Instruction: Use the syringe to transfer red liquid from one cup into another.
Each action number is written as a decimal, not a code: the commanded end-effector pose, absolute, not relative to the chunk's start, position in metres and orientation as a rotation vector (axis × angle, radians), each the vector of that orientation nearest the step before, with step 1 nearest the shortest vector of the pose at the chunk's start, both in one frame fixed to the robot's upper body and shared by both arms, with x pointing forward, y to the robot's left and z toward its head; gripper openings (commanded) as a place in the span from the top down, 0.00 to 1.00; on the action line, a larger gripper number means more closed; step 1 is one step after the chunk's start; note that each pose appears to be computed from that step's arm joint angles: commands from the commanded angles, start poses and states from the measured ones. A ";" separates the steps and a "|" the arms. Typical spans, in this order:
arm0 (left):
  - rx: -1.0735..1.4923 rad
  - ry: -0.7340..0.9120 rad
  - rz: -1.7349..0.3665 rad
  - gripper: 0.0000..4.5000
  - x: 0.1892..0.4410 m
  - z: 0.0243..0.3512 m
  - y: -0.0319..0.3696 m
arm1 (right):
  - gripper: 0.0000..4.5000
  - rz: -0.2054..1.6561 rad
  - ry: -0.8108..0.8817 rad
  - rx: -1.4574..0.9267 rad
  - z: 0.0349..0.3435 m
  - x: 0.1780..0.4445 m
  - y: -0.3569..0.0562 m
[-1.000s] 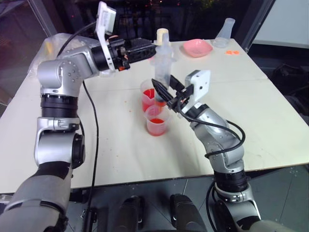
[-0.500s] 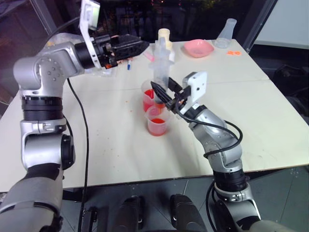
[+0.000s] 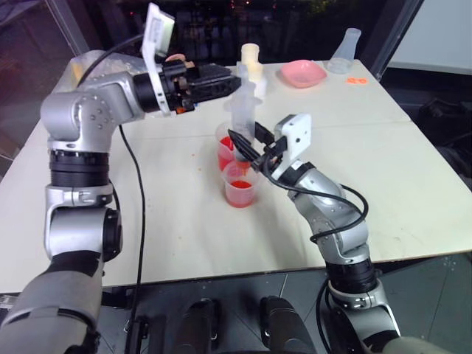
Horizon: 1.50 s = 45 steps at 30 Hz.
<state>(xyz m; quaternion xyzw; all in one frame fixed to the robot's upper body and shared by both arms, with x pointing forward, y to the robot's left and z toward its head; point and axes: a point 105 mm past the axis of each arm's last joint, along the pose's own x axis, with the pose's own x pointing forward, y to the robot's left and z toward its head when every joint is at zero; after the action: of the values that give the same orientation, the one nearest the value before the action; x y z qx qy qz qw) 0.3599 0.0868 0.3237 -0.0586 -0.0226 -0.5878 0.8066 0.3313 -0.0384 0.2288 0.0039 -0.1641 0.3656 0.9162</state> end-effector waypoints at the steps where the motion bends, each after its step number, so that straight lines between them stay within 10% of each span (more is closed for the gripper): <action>1: -0.090 -0.076 -1.280 0.23 0.359 0.330 0.081 | 0.68 0.768 -0.418 -0.002 0.246 0.323 -0.036; 8: -0.088 -0.068 -1.320 0.23 0.361 0.327 0.070 | 0.68 0.761 -0.422 -0.004 0.247 0.323 -0.037; 21: -0.100 -0.065 -1.357 1.00 0.357 0.328 0.065 | 0.68 0.757 -0.428 -0.007 0.249 0.323 -0.038; 45: -0.093 0.022 -1.424 1.00 0.344 0.309 0.059 | 0.68 0.767 -0.454 0.100 0.269 0.318 -0.035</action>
<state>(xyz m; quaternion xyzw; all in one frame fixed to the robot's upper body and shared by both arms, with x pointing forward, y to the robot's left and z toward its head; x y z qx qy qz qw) 0.3557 0.0723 0.3125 -0.0463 0.0021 -0.6192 0.7839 0.3294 -0.0343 0.2269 0.0318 -0.1460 0.3699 0.9170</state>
